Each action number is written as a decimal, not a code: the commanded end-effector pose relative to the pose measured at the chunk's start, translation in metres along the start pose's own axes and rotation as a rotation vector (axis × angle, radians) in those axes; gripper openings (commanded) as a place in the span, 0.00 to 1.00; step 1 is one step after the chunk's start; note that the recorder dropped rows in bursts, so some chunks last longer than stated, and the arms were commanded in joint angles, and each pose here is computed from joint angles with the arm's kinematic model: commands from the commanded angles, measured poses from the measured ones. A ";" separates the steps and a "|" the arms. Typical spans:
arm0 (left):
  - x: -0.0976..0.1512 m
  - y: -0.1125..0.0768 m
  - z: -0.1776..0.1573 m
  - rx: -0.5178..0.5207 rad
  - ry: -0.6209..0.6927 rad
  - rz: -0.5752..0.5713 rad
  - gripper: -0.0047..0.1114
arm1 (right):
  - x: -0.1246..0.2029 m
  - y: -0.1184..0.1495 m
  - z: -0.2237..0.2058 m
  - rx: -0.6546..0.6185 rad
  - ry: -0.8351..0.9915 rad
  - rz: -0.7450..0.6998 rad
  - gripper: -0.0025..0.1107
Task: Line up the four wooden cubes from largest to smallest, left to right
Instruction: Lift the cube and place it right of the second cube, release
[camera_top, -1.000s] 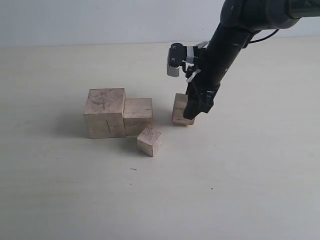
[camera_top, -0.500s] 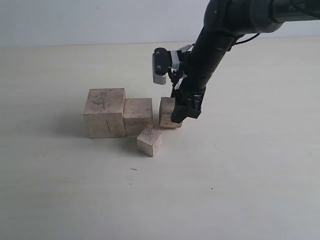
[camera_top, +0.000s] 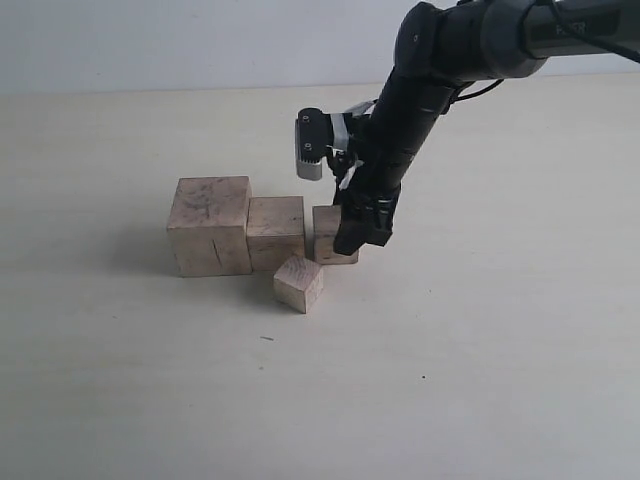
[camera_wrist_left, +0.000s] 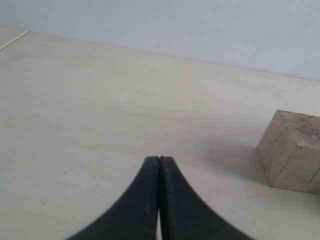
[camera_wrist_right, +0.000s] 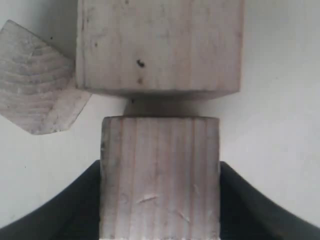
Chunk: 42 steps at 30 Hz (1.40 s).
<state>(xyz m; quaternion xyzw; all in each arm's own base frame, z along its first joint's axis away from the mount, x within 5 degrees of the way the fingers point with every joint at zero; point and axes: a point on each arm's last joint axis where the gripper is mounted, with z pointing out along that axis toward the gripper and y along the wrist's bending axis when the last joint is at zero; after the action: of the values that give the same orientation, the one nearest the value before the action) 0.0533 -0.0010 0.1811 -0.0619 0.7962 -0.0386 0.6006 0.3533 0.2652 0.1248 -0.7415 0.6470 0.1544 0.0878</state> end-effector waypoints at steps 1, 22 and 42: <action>0.000 0.000 0.000 0.006 -0.012 0.001 0.04 | -0.002 -0.001 0.009 0.000 -0.012 0.007 0.27; 0.000 0.000 0.000 0.006 -0.012 0.001 0.04 | 0.007 -0.004 -0.044 0.229 0.194 0.228 0.73; 0.000 0.000 0.000 0.006 -0.012 0.001 0.04 | 0.009 -0.016 -0.008 0.235 0.109 0.342 0.71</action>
<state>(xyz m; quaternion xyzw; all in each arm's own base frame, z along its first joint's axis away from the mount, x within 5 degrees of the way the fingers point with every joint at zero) 0.0533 -0.0010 0.1811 -0.0619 0.7962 -0.0386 0.6006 0.3708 0.2535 0.1261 -0.6215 0.7763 0.0401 0.0978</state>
